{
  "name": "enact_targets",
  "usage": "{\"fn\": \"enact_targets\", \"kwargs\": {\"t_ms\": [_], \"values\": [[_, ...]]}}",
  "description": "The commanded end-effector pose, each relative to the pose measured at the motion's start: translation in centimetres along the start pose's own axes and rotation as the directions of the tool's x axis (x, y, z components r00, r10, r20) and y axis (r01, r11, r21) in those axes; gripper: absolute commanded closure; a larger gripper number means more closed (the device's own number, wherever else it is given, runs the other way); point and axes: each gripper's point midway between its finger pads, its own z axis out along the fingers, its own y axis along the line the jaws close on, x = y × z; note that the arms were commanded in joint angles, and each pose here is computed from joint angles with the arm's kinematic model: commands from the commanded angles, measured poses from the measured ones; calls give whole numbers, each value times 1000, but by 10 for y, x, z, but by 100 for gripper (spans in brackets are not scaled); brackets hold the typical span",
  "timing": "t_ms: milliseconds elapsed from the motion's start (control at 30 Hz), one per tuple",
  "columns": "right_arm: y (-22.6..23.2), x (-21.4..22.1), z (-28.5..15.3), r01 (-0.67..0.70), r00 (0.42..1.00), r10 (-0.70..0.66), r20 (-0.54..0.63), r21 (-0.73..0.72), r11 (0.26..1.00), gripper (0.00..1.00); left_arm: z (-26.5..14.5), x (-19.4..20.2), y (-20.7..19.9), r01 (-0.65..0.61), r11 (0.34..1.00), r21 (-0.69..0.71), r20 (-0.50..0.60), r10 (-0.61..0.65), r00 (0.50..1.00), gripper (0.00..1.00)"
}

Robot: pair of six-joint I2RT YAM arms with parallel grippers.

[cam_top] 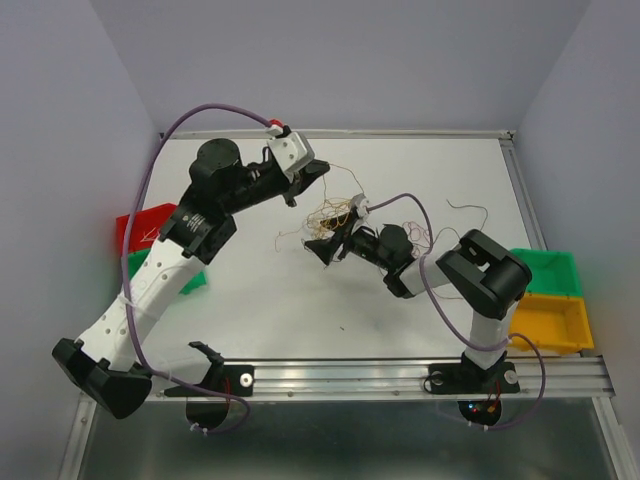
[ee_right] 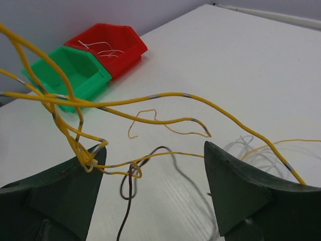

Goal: Untangle the cables

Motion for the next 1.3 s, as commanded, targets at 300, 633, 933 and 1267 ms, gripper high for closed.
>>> {"fn": "enact_targets", "kwargs": {"t_ms": [300, 633, 933, 1267], "values": [[23, -91, -3, 110, 926, -80, 370, -61, 992, 84, -117, -111, 71, -21, 822, -569, 220, 177, 959, 100], [-7, -97, -29, 40, 916, -93, 390, 144, 989, 99, -261, -149, 114, -3, 315, -949, 113, 351, 930, 100], [12, -96, -27, 93, 935, -106, 337, 55, 994, 30, -206, -128, 105, -68, 502, -862, 121, 333, 935, 100], [68, -100, -6, 151, 948, -57, 314, -283, 947, 16, -134, -86, 96, -103, 701, -706, 93, 235, 967, 100]]}}
